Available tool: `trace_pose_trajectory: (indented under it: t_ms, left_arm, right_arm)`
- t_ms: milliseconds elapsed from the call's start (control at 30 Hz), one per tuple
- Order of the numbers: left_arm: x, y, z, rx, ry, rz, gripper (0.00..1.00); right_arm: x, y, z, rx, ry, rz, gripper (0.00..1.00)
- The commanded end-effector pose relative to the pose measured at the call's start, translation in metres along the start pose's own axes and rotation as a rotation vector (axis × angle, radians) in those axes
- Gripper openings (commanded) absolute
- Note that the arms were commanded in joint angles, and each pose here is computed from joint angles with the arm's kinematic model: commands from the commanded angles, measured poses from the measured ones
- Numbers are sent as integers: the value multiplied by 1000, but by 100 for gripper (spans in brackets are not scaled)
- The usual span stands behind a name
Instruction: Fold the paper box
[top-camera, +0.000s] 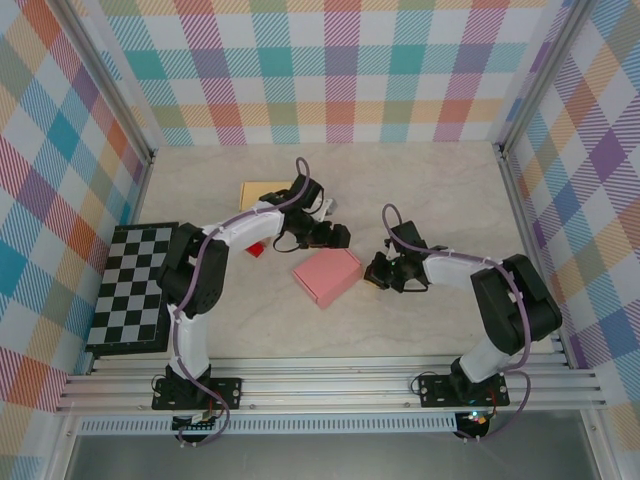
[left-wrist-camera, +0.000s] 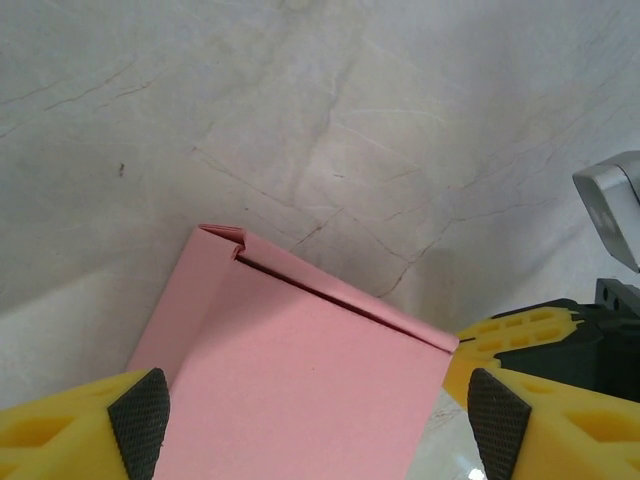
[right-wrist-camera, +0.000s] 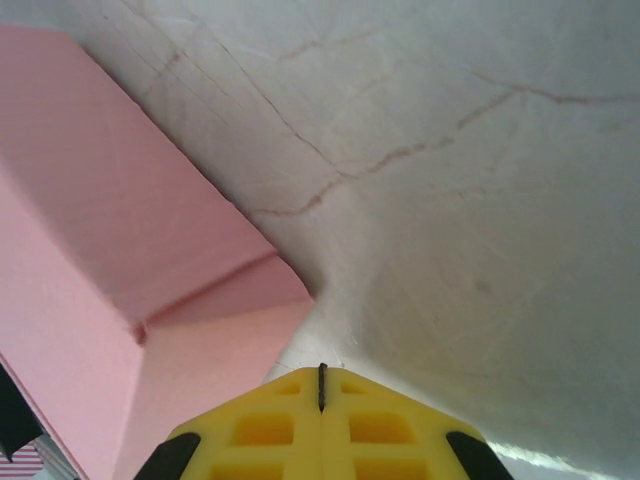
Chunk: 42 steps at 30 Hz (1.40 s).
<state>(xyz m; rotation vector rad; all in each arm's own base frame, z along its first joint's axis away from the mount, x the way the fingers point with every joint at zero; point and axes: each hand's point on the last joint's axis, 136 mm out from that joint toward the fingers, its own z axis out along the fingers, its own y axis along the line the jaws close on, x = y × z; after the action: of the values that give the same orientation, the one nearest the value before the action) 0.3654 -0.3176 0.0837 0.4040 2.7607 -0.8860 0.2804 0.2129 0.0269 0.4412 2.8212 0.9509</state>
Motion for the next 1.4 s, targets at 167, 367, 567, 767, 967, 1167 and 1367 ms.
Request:
trace_pose_trajectory:
  t_ms: [167,367,567,767,967,1167,1367]
  left_arm:
    - [8,0,21,42,48,-8,78]
    - [16,-9,28,62,69,-3,78]
    - [27,-30,42,134,96,-25,76]
    - [43,-67,57,195,125,-2,76]
    - [47,-93,59,249,128,-3,75]
    - [44,-98,53,245,108,-3,75]
    - [41,-93,52,206,100,-4,75]
  right_arm:
    - [-8,7,10,-64,12,4,0]
    - [-16,19,10,-131,-26,-37,0]
    - [-28,50,2,-267,-85,-119,0]
    - [-42,92,-24,-419,-186,-215,0]
    - [-48,110,-40,-464,-223,-253,0]
    - [-48,101,-30,-418,-199,-230,0]
    - [-49,80,-22,-315,-199,-198,0]
